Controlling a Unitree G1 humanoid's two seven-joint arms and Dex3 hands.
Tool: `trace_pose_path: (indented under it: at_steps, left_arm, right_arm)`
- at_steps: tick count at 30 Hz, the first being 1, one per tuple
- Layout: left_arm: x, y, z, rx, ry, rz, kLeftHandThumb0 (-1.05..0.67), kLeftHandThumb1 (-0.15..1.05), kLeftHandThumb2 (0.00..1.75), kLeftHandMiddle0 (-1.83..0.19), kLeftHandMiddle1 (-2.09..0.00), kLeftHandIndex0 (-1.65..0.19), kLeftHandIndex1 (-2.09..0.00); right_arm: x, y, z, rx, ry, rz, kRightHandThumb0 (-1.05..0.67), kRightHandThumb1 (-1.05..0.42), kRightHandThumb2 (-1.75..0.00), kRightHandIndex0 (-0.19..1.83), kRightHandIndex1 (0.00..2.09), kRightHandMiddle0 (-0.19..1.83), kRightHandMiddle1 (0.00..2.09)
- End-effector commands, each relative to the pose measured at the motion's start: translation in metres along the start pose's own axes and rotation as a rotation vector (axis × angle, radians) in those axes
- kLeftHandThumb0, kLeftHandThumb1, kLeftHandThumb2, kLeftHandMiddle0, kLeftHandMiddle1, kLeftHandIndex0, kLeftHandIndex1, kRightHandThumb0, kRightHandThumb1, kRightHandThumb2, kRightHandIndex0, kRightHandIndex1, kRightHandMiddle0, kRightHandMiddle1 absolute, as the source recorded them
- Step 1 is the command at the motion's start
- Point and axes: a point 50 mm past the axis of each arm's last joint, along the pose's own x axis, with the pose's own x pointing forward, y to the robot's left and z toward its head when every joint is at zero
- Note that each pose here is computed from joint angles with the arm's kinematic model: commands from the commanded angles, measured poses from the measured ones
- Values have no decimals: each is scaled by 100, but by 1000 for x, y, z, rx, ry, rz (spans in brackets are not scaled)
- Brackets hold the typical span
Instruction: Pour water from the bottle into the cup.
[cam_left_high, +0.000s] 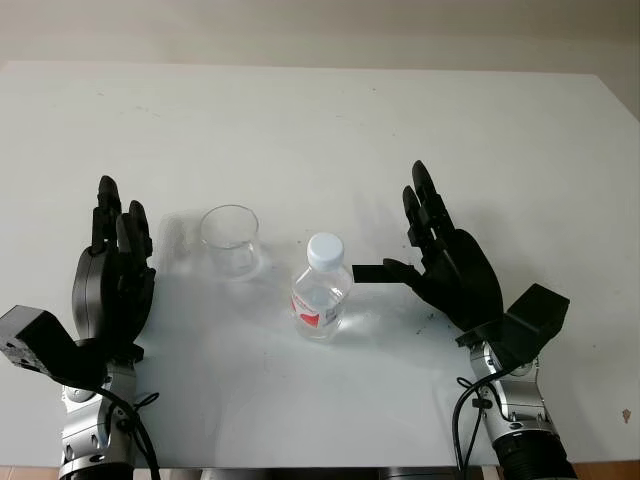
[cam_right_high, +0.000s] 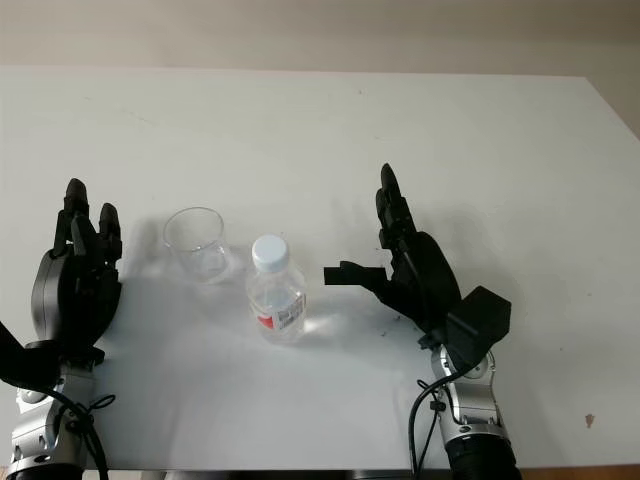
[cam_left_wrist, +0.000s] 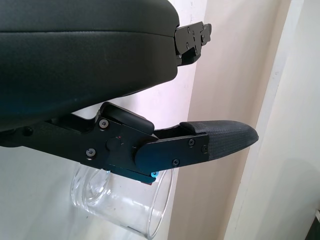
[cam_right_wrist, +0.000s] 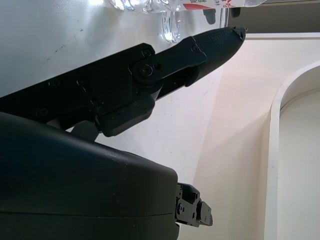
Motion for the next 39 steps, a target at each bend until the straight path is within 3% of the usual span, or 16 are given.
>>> trace_pose_path:
  at_steps: [1, 11, 17, 24, 30, 39]
  left_arm:
    - [-8, 2, -8, -12, 37, 16, -76, 105, 57, 19, -5, 19, -1]
    - [1, 2, -8, -7, 37, 21, -77, 105, 55, 18, -5, 19, -3]
    - [4, 3, -8, -13, 27, 14, -77, 105, 56, 18, -5, 19, -3]
    - [6, 2, -6, -18, 13, 10, -77, 105, 56, 19, -4, 19, -1]
    - [6, 3, -5, -5, 15, 21, -76, 105, 58, 19, -5, 19, -1]
    - [7, 4, -5, -2, 16, 22, -77, 105, 58, 19, -5, 19, -3]
  right_arm:
    - [-7, 4, -8, 20, 37, -4, -92, -97, -5, -19, 0, -19, 0]
    - [4, 3, -10, -8, 79, 75, -95, -97, -5, -19, 0, -19, 0]
    - [12, -3, 2, -3, 57, 309, -88, -95, -5, -19, 0, -19, 0]
    - [19, 4, 17, 12, 36, 564, -91, -93, -5, -19, 0, -19, 0]
    - [30, 10, 21, 70, 108, 780, -90, -89, -4, -12, 5, -12, 4]
    - [38, 10, 17, 103, 171, 914, -86, -87, -5, -1, 8, -3, 8]
